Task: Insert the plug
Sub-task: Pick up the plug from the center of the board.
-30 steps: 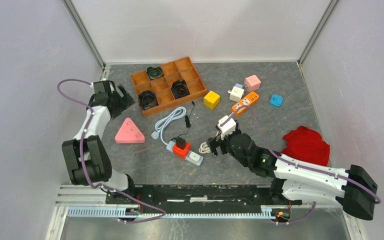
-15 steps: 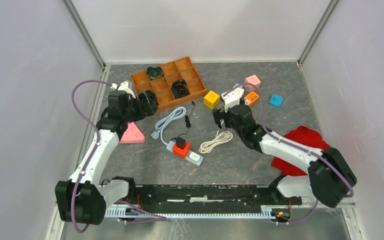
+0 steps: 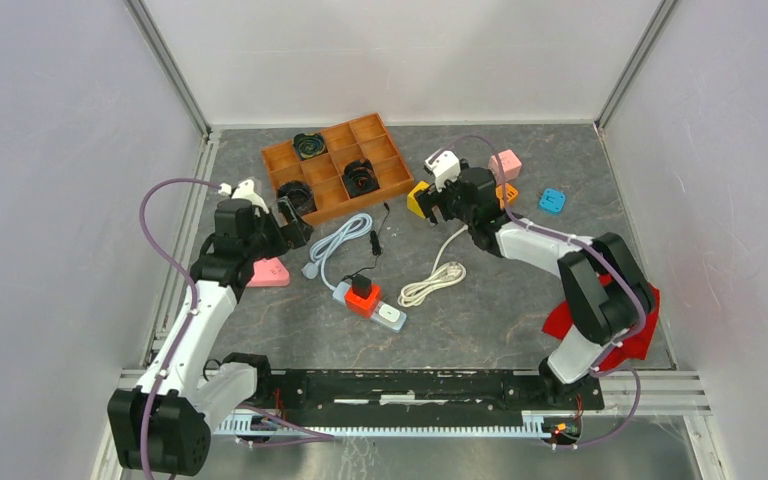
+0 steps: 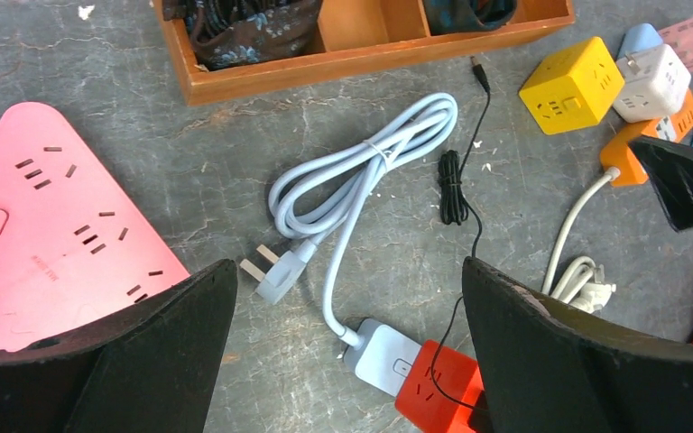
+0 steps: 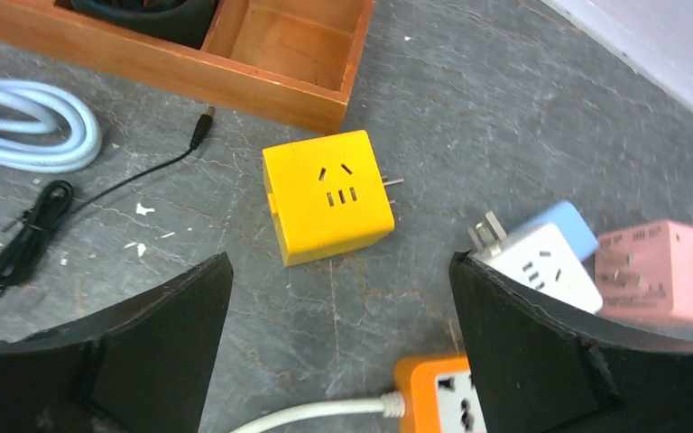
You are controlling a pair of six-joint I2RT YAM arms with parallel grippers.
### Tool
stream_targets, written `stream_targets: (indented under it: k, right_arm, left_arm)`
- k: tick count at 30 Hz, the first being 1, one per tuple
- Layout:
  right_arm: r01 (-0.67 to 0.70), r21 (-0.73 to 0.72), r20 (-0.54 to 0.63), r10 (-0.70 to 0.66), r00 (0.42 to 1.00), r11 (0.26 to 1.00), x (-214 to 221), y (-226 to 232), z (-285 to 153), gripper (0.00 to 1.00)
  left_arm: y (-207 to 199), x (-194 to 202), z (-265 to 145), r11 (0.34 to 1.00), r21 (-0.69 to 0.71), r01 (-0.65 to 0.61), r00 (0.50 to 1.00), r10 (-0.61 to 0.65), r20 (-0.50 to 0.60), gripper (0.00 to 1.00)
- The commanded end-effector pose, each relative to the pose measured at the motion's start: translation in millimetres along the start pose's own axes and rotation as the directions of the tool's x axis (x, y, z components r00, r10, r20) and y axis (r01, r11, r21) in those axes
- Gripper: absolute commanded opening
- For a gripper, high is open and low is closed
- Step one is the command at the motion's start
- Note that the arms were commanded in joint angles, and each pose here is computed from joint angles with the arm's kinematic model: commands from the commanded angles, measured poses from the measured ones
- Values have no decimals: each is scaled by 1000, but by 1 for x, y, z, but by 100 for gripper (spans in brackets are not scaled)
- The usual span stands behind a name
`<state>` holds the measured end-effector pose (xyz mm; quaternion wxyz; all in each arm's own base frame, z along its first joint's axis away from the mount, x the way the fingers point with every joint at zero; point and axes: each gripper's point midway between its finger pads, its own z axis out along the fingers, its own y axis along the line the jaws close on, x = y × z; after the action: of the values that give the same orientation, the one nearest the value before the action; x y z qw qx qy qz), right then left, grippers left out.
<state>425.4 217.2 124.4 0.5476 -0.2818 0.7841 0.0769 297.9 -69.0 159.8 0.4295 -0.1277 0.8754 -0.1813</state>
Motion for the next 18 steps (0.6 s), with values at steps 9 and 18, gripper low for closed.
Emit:
stream_targets:
  k: [9, 18]
  right_arm:
    - [236, -147, 9, -237, 972, 961, 0, -4, 50, 92]
    - [233, -251, -21, -246, 969, 939, 23, 5, 66, 86]
  left_arm:
    - [-17, -5, -4, 996, 86, -20, 999, 17, 31, 100]
    - [-16, -6, -4, 997, 77, -25, 999, 23, 34, 100]
